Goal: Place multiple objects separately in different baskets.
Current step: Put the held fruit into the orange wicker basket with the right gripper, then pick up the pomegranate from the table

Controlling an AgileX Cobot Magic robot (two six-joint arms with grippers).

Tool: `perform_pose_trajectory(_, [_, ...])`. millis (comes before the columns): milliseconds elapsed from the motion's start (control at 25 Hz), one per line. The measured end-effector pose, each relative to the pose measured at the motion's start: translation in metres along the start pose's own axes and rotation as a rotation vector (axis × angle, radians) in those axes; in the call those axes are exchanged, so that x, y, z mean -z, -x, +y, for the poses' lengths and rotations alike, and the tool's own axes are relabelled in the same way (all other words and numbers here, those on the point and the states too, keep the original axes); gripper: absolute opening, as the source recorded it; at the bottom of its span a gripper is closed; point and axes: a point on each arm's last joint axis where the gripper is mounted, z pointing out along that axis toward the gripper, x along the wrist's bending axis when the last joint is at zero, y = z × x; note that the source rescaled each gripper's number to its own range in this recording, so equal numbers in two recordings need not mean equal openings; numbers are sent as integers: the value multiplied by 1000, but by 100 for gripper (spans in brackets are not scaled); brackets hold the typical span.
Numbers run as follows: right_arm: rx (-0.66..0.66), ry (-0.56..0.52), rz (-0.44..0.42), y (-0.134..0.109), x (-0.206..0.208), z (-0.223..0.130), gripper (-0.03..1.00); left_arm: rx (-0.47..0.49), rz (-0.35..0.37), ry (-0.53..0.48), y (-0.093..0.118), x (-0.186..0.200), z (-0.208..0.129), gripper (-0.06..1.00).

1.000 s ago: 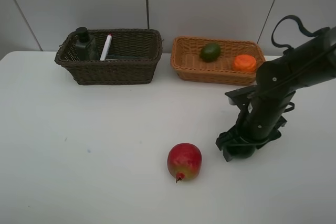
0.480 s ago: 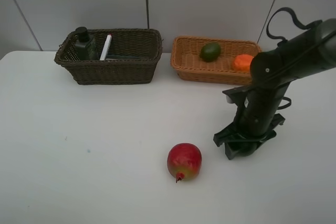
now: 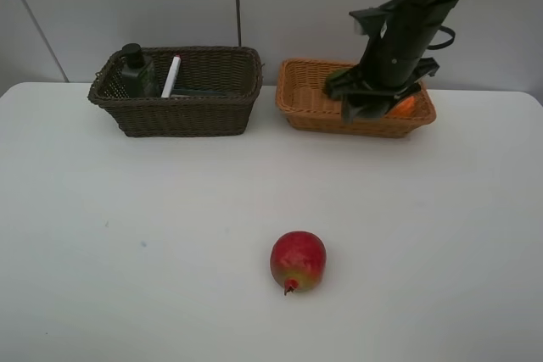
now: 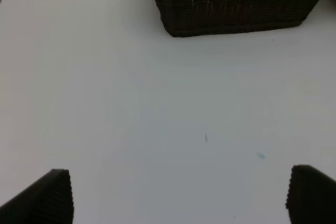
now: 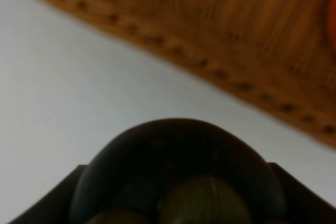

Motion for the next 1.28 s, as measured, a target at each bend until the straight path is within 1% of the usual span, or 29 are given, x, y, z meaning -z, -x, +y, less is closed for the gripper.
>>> perform_pose_trajectory(80, [-43, 36, -2, 17, -5, 22, 14, 0, 0, 0, 0, 0, 0, 100])
perform_pose_trajectory(240, [-98, 63, -14, 41, -30, 52, 15, 0, 0, 0, 0, 0, 0, 100])
perform_pose_trajectory(280, [-104, 60, -16, 44, -37, 57, 19, 0, 0, 0, 0, 0, 0, 100])
perform_pose_trajectory(320, [-108, 56, -21, 47, -43, 61, 27, 0, 0, 0, 0, 0, 0, 100])
perform_pose_trajectory(400, [-98, 48, -42, 50, -51, 65, 58, 0, 0, 0, 0, 0, 0, 100])
perform_pose_trajectory(480, [-94, 45, -49, 51, -54, 67, 79, 0, 0, 0, 0, 0, 0, 100])
perform_pose_trajectory(520, [-94, 45, -49, 51, -54, 67, 86, 0, 0, 0, 0, 0, 0, 100])
perform_pose_trajectory(560, [-94, 40, -50, 51, -53, 67, 89, 0, 0, 0, 0, 0, 0, 100])
perform_pose_trajectory(720, [-112, -7, -25, 49, -49, 63, 94, 0, -1, 0, 0, 0, 0, 100])
perform_pose_trajectory(800, [-128, -27, -1, 47, -37, 61, 94, 0, -1, 0, 0, 0, 0, 100])
perform_pose_trajectory(920, [-137, -47, 31, 42, -1, 56, 94, 0, -1, 0, 0, 0, 0, 100])
perform_pose_trajectory(1000, [-132, -15, 45, 36, 26, 56, 94, 0, -1, 0, 0, 0, 0, 100])
perform_pose_trajectory(1120, [-136, 29, 88, 23, 57, 51, 94, 0, -1, 0, 0, 0, 0, 100])
perform_pose_trajectory(1280, [-79, -7, 129, -9, 79, 21, 94, 0, -1, 1, 0, 0, 0, 100])
